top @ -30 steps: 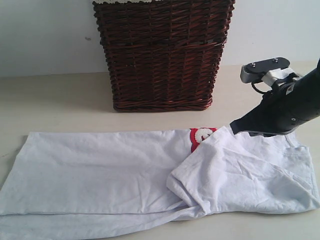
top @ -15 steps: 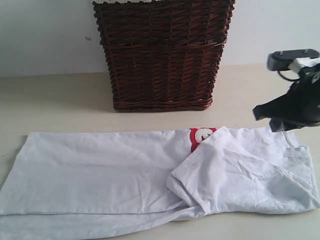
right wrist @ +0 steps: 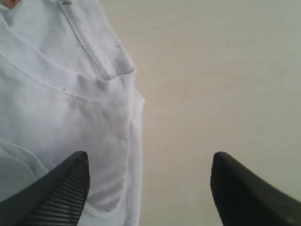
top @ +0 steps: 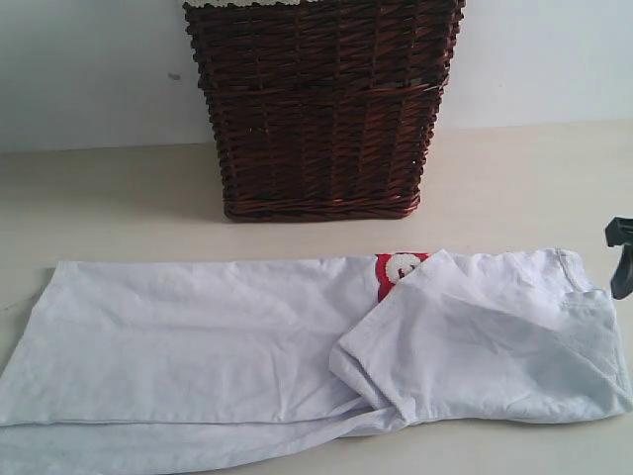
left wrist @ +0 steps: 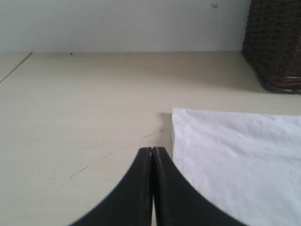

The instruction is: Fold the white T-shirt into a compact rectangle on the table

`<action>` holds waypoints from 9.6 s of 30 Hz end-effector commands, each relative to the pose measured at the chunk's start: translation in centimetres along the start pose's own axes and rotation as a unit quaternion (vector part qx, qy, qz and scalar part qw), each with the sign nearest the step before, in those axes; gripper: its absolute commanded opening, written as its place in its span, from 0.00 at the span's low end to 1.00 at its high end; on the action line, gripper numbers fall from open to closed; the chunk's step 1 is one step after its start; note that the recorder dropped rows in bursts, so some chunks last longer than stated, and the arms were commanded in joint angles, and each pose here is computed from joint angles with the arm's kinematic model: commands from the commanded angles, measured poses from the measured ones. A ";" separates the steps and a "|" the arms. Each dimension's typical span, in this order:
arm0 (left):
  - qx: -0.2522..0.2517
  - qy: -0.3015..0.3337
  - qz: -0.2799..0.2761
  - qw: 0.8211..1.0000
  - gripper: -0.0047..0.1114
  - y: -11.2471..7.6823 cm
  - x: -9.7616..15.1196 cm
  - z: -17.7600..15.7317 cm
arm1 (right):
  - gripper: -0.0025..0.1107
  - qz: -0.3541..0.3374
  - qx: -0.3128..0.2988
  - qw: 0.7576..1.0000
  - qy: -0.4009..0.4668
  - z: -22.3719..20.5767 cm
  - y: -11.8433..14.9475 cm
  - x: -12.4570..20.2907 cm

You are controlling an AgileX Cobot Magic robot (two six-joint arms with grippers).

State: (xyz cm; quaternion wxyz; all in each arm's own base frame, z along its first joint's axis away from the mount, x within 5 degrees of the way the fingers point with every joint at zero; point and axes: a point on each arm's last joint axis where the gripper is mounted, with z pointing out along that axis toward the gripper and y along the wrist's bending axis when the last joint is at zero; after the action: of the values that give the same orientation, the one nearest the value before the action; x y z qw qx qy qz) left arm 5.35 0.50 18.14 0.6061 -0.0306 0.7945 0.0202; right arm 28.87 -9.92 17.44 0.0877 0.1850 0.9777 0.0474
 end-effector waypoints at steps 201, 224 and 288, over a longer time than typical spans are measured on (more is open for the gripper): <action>-0.001 -0.001 -0.003 1.000 0.04 0.0 0.0 0.0 | 0.55 -0.453 0.062 0.886 -0.077 1.3 29.7 11.5; -0.001 -0.001 -0.003 1.000 0.04 0.0 0.0 0.0 | 0.55 -0.574 -0.061 0.814 -0.068 7.1 34.2 6.5; -0.001 -0.001 -0.003 1.000 0.04 0.0 0.0 0.0 | 0.02 -0.585 -0.019 0.811 0.007 7.4 33.2 13.6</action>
State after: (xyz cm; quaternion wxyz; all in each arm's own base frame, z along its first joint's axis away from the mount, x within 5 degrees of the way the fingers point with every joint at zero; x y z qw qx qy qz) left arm 5.31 0.51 18.01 0.6002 -0.0312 0.7989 0.0206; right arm 30.35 25.98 12.39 0.1146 -0.4158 0.9022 0.0035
